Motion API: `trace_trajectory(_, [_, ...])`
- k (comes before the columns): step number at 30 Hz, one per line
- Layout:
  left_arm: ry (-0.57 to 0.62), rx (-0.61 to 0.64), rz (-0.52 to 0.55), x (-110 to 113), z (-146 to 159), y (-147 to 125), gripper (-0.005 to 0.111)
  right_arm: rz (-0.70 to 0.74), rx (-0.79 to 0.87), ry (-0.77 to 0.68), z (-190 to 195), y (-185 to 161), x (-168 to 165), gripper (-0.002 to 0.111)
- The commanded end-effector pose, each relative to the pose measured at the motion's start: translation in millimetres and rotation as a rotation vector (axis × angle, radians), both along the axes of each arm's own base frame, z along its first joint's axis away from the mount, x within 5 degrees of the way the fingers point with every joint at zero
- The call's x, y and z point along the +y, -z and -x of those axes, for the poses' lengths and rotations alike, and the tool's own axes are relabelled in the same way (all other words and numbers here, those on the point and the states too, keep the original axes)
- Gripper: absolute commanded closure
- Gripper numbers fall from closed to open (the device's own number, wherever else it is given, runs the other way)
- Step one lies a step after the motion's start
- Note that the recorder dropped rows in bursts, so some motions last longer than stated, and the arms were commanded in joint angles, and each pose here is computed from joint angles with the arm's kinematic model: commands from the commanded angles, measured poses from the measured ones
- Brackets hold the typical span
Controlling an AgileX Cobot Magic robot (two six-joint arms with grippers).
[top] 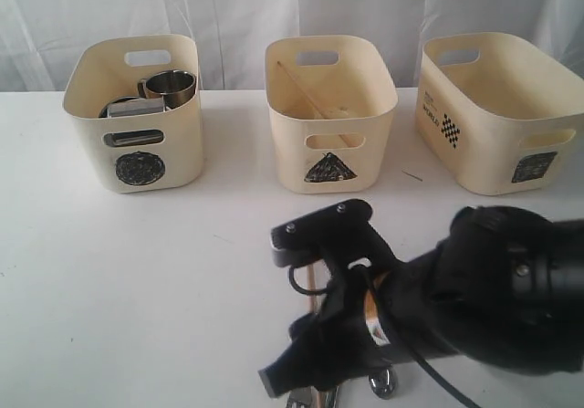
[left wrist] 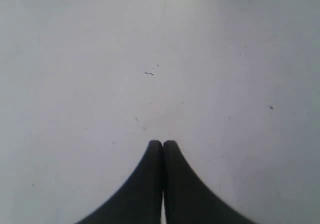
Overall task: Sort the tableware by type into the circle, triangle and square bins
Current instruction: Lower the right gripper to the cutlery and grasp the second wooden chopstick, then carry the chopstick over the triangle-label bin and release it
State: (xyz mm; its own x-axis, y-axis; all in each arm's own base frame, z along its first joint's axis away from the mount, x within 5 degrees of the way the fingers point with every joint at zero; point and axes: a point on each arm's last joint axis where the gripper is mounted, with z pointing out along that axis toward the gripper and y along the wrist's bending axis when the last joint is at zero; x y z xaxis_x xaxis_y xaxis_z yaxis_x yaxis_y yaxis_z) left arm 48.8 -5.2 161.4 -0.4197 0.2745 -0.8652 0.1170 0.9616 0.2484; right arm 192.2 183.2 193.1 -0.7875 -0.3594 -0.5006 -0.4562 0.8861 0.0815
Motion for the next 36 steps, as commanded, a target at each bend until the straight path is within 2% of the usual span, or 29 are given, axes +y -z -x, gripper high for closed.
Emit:
trace_trajectory(1, [0.002,0.02,0.01,-1,1,4,0.107,0.039,0.0,0.01,-29,-4,21,0.058])
trace_trajectory(7, [0.002,0.02,0.01,-1,1,4,0.107,0.159,0.184,0.198,-69,9,29,0.059])
trace_trajectory(12, [0.002,0.02,0.01,-1,1,4,0.107,0.198,0.175,0.126,-86,20,39,0.059])
trace_trajectory(21, [0.002,0.02,0.01,-1,1,4,0.107,0.246,0.202,0.115,-91,44,42,0.06])
trace_trajectory(30, [0.002,0.02,0.01,-1,1,4,0.107,0.23,0.187,0.104,-95,53,46,0.086])
trace_trajectory(35, [0.002,0.02,0.01,-1,1,4,0.107,0.195,0.158,0.096,-97,52,49,0.108])
trace_trajectory(36, [0.002,0.02,0.01,-1,1,4,0.107,0.183,0.148,0.094,-98,52,50,0.108])
